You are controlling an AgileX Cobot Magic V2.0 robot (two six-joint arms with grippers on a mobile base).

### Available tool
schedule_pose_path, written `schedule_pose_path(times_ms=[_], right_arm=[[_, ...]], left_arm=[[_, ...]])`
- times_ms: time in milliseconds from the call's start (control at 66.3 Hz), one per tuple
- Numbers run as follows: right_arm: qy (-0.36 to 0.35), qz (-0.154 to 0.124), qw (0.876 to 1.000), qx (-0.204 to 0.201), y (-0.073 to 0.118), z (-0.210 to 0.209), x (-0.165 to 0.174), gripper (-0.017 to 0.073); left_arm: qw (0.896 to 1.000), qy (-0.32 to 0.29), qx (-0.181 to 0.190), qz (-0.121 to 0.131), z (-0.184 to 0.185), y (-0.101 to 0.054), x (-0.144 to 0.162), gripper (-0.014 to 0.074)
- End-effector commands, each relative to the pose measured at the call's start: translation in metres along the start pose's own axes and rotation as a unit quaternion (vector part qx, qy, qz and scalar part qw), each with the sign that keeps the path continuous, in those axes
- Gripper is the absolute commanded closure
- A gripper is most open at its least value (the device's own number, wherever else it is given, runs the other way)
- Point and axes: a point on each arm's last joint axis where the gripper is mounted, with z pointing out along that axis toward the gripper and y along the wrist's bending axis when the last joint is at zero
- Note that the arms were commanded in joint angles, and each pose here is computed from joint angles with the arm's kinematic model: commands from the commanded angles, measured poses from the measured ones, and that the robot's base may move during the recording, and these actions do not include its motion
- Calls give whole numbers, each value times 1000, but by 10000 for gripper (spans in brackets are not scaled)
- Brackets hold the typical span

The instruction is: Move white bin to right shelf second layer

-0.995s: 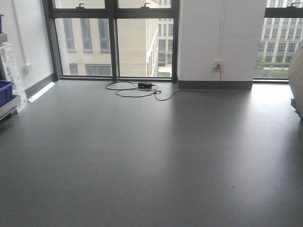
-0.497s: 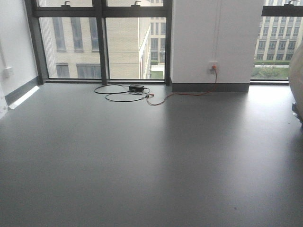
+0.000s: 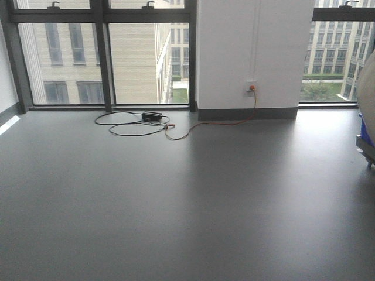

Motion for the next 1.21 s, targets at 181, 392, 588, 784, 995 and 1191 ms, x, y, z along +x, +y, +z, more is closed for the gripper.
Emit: schedule_pose_path(times_ms=[181, 392, 588, 784, 995, 1191], right_arm=[[-61, 0, 998, -1, 1, -4, -18, 512], [-61, 0, 998, -1, 1, -4, -18, 512], [-61, 0, 998, -1, 1, -4, -18, 512], [-61, 0, 998, -1, 1, -4, -18, 512], [-61, 0, 998, -1, 1, -4, -18, 512], [-61, 0, 998, -1, 1, -4, -18, 512]], left_arm=[[1000, -30, 3, -5, 0, 0, 4, 509], [1000, -30, 3, -5, 0, 0, 4, 509], [1000, -30, 3, -5, 0, 0, 4, 509], [1000, -30, 3, -5, 0, 0, 4, 509], [1000, -30, 3, -5, 0, 0, 4, 509], [1000, -30, 3, -5, 0, 0, 4, 509]])
